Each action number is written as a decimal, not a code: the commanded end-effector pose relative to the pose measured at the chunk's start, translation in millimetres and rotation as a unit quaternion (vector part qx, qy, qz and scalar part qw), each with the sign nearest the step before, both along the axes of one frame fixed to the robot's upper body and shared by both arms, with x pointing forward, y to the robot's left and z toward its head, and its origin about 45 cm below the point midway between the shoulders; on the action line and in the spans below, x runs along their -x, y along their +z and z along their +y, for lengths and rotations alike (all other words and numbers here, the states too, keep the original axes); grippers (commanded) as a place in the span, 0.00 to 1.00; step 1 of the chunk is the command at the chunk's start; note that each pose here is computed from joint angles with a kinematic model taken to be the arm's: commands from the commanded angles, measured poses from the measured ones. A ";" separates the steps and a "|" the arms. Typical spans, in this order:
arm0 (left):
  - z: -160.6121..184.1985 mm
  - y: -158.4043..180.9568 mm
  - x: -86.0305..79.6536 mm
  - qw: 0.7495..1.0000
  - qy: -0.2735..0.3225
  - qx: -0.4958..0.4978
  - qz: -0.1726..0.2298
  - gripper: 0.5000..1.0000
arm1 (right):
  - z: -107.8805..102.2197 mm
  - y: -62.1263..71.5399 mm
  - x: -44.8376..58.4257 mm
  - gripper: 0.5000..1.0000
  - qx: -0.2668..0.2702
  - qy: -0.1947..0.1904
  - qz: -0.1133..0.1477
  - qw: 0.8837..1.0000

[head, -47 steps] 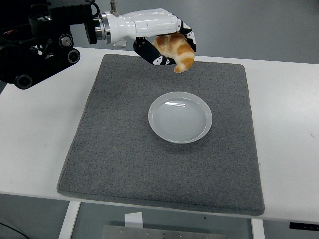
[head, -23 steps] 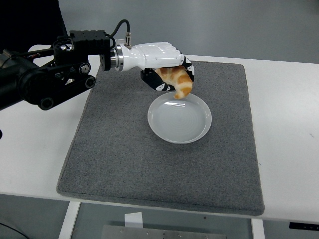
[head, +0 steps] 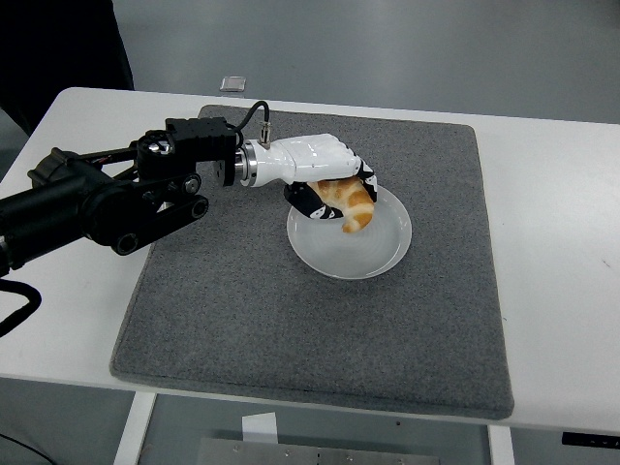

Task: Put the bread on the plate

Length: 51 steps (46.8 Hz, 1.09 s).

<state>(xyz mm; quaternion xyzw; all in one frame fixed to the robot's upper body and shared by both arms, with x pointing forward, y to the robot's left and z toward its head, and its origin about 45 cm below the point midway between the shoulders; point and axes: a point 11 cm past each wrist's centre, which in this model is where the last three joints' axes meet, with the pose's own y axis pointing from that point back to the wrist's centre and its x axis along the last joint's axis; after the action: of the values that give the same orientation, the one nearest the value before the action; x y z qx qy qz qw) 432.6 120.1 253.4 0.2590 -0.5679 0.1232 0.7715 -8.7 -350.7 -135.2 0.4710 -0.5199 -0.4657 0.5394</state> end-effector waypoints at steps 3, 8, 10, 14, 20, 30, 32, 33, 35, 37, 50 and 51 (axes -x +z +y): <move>-2.6 -17.5 0.2 1.000 0.009 -0.003 0.012 0.00 | 0.0 0.0 -0.1 0.90 0.000 0.001 0.000 1.000; -5.4 -26.0 1.0 1.000 0.013 0.000 0.016 0.00 | 0.0 0.0 -0.1 0.90 0.000 0.001 0.000 1.000; -7.5 -28.3 1.0 1.000 0.014 0.002 0.016 0.00 | 0.0 0.0 0.8 0.90 0.000 0.000 0.001 1.000; -10.4 -35.7 2.2 1.000 0.018 0.007 0.018 0.00 | 0.0 0.0 -0.1 0.90 0.000 0.000 0.000 1.000; -10.4 -38.3 1.7 1.000 0.021 0.008 0.016 0.00 | 0.0 0.0 0.8 0.90 0.000 0.000 0.001 1.000; -12.6 -48.8 7.9 1.000 0.011 -0.006 0.017 0.00 | 0.0 0.0 -0.1 0.90 0.000 0.001 0.000 1.000; -12.7 -49.1 8.3 1.000 0.010 -0.005 0.012 0.00 | 0.0 0.0 -0.2 0.90 0.000 0.000 0.000 1.000; -12.8 -49.7 8.8 1.000 0.009 -0.005 0.009 0.00 | 0.0 0.0 -0.1 0.90 0.000 0.000 0.000 1.000; -12.8 -50.6 9.6 1.000 0.009 -0.003 0.003 0.00 | 0.0 0.0 -0.1 0.90 0.000 0.000 0.000 1.000; -12.9 -50.7 9.8 1.000 0.008 -0.002 -0.001 0.01 | 0.0 0.0 -0.1 0.90 0.000 0.000 0.000 1.000; -14.1 -51.8 11.5 1.000 0.007 0.000 0.003 0.61 | 0.0 0.0 -0.1 0.90 0.000 0.000 0.000 1.000; -13.9 -50.9 11.2 1.000 0.007 0.001 0.002 0.67 | 0.0 0.0 -0.1 0.90 0.000 0.000 0.000 1.000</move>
<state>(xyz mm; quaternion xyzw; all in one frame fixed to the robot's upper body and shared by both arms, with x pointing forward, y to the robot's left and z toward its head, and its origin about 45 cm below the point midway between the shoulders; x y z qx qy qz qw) 421.4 107.2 200.8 0.2648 -0.5646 0.1281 0.7712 -8.8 -350.6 -135.2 0.4711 -0.5199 -0.4657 0.5394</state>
